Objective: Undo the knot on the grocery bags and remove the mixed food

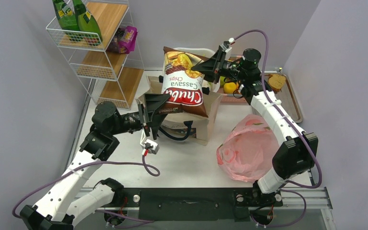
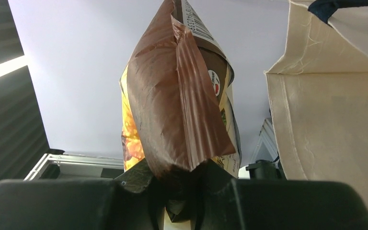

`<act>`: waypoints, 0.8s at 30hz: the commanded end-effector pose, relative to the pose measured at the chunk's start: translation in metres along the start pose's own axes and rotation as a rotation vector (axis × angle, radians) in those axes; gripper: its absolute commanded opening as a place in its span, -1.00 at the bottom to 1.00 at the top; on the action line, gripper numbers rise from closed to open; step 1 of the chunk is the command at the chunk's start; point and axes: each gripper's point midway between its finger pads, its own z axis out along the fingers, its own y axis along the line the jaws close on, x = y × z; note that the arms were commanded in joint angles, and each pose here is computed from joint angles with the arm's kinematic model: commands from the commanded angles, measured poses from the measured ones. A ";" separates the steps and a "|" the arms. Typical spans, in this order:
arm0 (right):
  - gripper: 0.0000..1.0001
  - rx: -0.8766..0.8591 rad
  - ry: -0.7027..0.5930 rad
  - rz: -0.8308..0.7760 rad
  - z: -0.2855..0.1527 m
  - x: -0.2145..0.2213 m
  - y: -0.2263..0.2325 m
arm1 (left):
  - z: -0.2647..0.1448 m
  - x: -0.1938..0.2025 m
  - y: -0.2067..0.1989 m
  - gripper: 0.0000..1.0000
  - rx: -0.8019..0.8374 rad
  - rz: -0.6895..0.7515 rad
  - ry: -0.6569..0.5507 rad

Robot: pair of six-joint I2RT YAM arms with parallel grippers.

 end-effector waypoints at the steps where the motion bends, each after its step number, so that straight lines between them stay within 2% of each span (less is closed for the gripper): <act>1: -1.00 -0.039 0.056 -0.007 0.002 0.019 0.016 | 0.017 -0.019 0.017 0.55 -0.039 0.056 -0.089; 5: -1.00 -0.041 0.066 -0.015 0.005 0.022 0.017 | 0.026 -0.026 0.019 0.53 -0.050 0.062 -0.105; 7: -1.00 -0.035 0.063 -0.014 0.006 0.022 0.015 | 0.030 -0.030 0.021 0.14 -0.064 0.067 -0.106; 8: -1.00 -0.032 0.055 -0.018 0.007 0.020 0.014 | 0.031 -0.032 0.021 -0.27 -0.069 0.064 -0.106; 9: -1.00 -0.028 0.049 -0.017 0.007 0.019 0.013 | 0.034 -0.033 0.021 -0.45 -0.076 0.060 -0.100; 10: -0.98 -0.023 0.040 -0.026 0.008 0.016 0.011 | 0.035 -0.033 0.021 -0.79 -0.076 0.059 -0.091; 11: -0.93 -0.019 0.031 -0.030 0.008 0.014 0.010 | 0.038 -0.032 0.018 -0.92 -0.072 0.060 -0.076; 12: -0.76 -0.006 0.012 -0.032 0.008 0.010 0.006 | 0.039 -0.031 0.016 -1.00 -0.069 0.060 -0.069; 13: -0.66 0.002 -0.006 -0.031 0.007 0.005 0.004 | 0.040 -0.029 0.015 -1.00 -0.065 0.063 -0.057; 14: -0.39 0.012 -0.020 -0.031 0.005 0.001 0.001 | 0.040 -0.028 0.014 -1.00 -0.066 0.064 -0.052; 16: -0.05 0.037 -0.062 -0.037 0.001 -0.011 -0.006 | 0.041 -0.023 0.017 -1.00 -0.079 0.073 -0.027; 17: 0.06 0.044 -0.087 -0.043 0.000 -0.017 -0.006 | 0.042 -0.016 0.021 -1.00 -0.099 0.080 0.007; 18: 0.32 0.067 -0.115 -0.051 -0.004 -0.027 -0.013 | 0.045 -0.011 0.020 -1.00 -0.103 0.076 0.027; 23: 0.67 0.204 -0.330 -0.115 -0.034 -0.083 -0.035 | 0.044 0.033 0.038 -1.00 -0.192 0.093 0.247; 24: 0.69 0.219 -0.362 -0.115 -0.043 -0.092 -0.036 | 0.045 0.045 0.034 -1.00 -0.190 0.091 0.298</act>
